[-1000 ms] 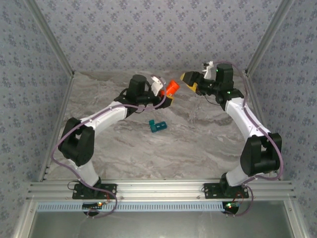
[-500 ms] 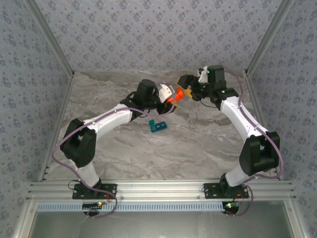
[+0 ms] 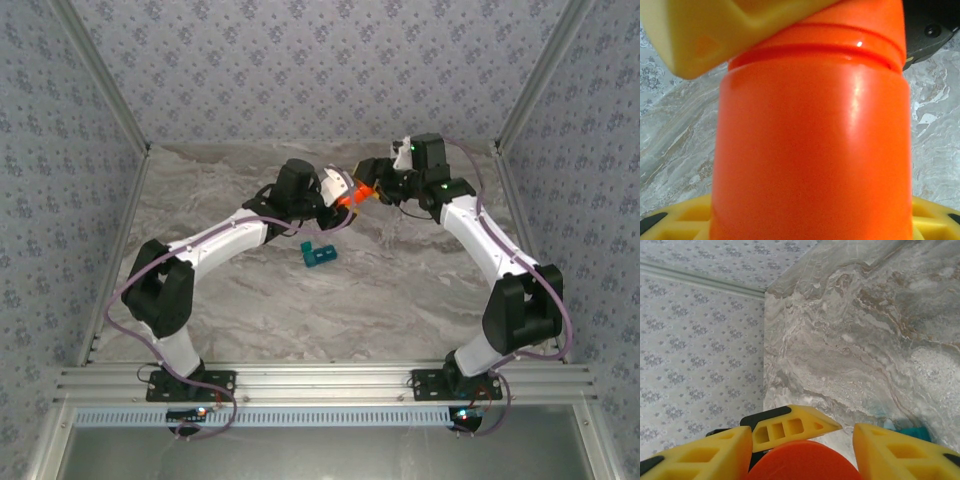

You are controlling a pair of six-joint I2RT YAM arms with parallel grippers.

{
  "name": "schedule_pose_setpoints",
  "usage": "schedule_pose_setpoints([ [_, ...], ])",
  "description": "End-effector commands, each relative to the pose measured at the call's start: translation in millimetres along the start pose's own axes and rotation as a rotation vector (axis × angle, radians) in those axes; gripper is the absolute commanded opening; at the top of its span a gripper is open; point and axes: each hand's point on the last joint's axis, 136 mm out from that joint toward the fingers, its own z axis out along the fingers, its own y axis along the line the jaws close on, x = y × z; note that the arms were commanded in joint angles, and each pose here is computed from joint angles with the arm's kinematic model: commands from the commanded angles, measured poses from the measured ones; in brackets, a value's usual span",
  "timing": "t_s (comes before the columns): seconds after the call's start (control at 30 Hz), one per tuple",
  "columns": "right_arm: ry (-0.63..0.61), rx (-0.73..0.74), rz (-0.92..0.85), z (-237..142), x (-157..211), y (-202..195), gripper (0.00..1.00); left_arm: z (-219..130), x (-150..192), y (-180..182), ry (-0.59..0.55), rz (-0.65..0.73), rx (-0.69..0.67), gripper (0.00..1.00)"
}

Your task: Sort the pills into containers

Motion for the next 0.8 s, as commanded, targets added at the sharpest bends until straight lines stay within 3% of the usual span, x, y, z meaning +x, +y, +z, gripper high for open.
schedule_pose_setpoints([
  [0.0, 0.005, -0.016, -0.026, -8.0, 3.7, 6.8, 0.42, -4.2, -24.1, 4.1, -0.062, 0.023, -0.009, 0.00],
  [0.17, -0.053, -0.105, -0.112, -9.8, -6.5, 14.8, 0.39, -10.3, -32.1, 1.1, -0.103, -0.027, 0.044, 0.00],
  [0.37, -0.147, -0.285, -0.307, -26.4, -14.4, 36.3, 0.41, -31.1, -51.0, -0.3, -0.216, -0.175, 0.206, 0.00],
  [0.57, -0.165, -0.297, -0.311, -30.2, -18.8, 35.2, 0.43, -35.8, -54.5, -1.4, -0.227, -0.204, 0.252, 0.00],
  [0.67, -0.163, -0.283, -0.289, -30.4, -21.1, 35.3, 0.55, -32.3, -50.5, 2.4, -0.209, -0.202, 0.226, 0.00],
  [0.77, -0.167, -0.260, -0.266, -34.3, -24.2, 38.6, 0.75, -28.6, -45.7, 8.1, -0.187, -0.191, 0.184, 0.00],
])
